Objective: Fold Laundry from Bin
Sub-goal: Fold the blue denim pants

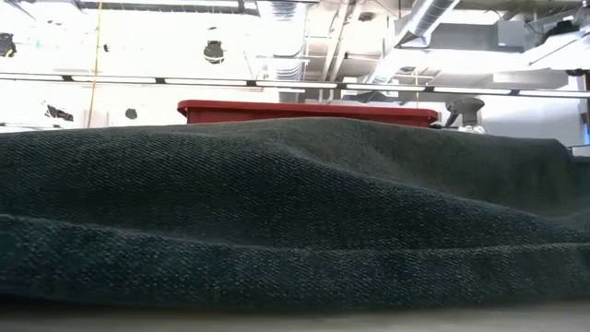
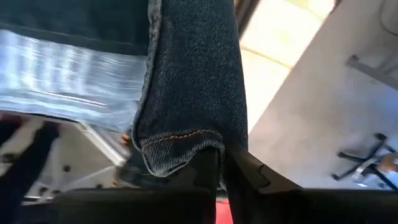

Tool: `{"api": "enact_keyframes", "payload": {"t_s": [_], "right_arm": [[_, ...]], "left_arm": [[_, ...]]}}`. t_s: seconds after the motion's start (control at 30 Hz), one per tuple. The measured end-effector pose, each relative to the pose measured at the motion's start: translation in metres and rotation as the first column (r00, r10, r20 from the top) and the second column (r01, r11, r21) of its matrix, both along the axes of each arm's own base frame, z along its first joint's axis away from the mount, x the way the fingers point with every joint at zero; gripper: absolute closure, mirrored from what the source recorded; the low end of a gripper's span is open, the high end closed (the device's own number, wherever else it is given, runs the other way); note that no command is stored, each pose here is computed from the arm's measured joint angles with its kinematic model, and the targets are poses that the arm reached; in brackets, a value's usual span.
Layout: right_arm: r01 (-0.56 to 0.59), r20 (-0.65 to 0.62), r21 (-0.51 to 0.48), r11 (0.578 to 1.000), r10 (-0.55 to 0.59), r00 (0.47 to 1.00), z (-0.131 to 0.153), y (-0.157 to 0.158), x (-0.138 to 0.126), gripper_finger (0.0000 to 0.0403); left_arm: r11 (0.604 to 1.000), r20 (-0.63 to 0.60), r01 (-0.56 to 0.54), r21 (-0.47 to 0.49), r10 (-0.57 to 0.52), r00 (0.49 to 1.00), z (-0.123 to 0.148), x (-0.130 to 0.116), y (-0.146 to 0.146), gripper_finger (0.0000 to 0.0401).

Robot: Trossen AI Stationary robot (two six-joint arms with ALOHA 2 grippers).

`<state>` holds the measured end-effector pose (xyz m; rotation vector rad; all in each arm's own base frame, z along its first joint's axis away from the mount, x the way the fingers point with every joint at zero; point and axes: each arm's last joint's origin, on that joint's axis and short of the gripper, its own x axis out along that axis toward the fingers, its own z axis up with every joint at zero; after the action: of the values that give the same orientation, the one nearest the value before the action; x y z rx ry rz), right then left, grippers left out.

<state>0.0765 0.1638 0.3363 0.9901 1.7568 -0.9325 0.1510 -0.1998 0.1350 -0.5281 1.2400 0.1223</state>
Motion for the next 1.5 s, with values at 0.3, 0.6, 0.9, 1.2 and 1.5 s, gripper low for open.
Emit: {"api": "enact_keyframes", "payload": {"t_s": [0.3, 0.6, 0.9, 1.2, 1.5], "right_arm": [[-0.013, -0.023, 0.002, 1.000, 0.013, 1.000, -0.004, -0.003, -0.004, 0.0315], [-0.020, 0.032, 0.024, 0.999, 0.019, 0.999, 0.004, -0.008, -0.005, 0.0225], [-0.015, 0.150, 0.085, 0.996, 0.002, 0.989, 0.021, -0.027, -0.013, 0.0194], [-0.063, 0.422, 0.151, 0.986, -0.007, 0.907, 0.034, -0.042, -0.013, 0.0197], [0.007, 0.465, 0.176, 0.984, -0.089, 0.881, 0.043, -0.079, -0.030, 0.0197]], "left_arm": [[0.998, -0.023, -0.054, -0.034, 0.053, 0.998, 0.001, 0.000, 0.000, 0.0376], [0.978, 0.159, -0.041, -0.204, 0.074, 0.985, 0.056, 0.009, -0.003, 0.0376], [0.955, 0.639, -0.255, -0.151, 0.290, 0.712, 0.139, 0.016, 0.038, 0.0376], [0.916, 0.772, -0.388, 0.099, 0.175, 0.611, 0.182, 0.047, 0.103, 0.0355], [0.897, 0.762, -0.432, 0.087, 0.220, 0.609, 0.188, 0.060, 0.132, 0.0297]]}}
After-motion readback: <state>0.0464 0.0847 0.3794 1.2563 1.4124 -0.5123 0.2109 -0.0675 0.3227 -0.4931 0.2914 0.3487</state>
